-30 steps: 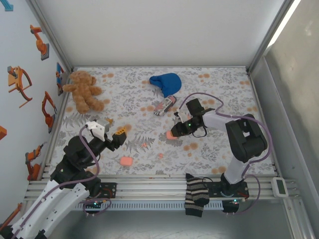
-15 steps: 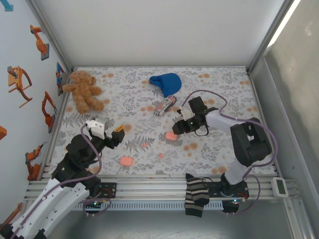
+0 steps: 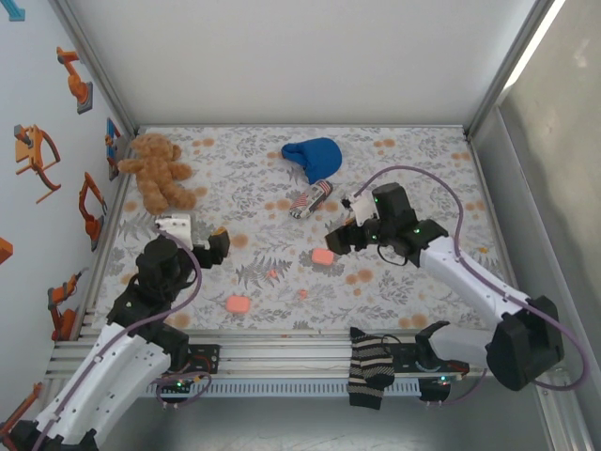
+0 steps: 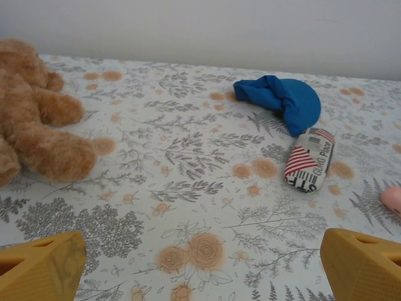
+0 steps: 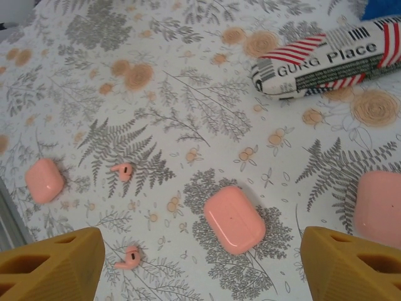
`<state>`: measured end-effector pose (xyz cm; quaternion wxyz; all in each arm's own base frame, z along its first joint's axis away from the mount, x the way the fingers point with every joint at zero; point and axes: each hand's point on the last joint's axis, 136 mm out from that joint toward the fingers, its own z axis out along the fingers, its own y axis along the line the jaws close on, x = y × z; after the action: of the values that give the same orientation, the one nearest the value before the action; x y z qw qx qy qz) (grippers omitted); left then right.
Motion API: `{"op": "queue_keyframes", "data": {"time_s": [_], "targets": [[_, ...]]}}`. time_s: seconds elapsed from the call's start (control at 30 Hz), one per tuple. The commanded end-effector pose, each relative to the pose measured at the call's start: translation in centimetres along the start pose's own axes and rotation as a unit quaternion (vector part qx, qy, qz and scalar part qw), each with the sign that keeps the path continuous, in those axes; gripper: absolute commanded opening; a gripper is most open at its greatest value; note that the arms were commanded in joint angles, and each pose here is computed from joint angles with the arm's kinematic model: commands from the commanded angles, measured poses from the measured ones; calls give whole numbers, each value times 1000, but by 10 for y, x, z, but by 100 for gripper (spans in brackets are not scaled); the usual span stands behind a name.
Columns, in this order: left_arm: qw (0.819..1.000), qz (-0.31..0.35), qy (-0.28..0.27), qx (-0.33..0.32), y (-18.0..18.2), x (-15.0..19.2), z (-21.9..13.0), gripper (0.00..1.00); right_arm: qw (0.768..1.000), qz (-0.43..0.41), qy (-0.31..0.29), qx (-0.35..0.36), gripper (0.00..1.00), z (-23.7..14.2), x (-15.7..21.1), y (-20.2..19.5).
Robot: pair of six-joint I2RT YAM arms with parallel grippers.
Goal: Insert the wireless bluetooth earbuds into the charging case
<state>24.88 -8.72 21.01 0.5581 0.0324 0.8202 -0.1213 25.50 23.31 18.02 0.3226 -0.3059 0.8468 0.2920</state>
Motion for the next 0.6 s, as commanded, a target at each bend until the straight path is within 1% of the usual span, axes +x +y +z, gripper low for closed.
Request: {"op": "queue_keyframes", "data": {"time_s": [0.0, 0.07, 0.13, 0.23, 0.3, 0.43, 0.57], "targets": [[998, -63, 14, 18, 1, -5, 7, 99, 998, -65, -24, 2, 84, -7, -2, 20], [995, -95, 29, -1, 13, -4, 12, 96, 993, -109, -41, -12, 87, -9, -4, 42], [991, -124, 45, -10, 21, -1, 17, 96, 988, -148, -49, -23, 88, -7, -3, 60], [982, -177, 62, -20, 35, 1, 23, 96, 979, -199, -46, -27, 90, 4, 2, 80], [977, -200, 69, -25, 42, 2, 26, 96, 971, -236, -42, -23, 91, 14, 5, 93], [974, -212, 71, -36, 53, 1, 27, 96, 957, -287, -15, -30, 93, 46, 16, 119], [974, -215, 56, -47, 60, -1, 24, 96, 933, -358, 23, -32, 94, 84, 35, 150]]}}
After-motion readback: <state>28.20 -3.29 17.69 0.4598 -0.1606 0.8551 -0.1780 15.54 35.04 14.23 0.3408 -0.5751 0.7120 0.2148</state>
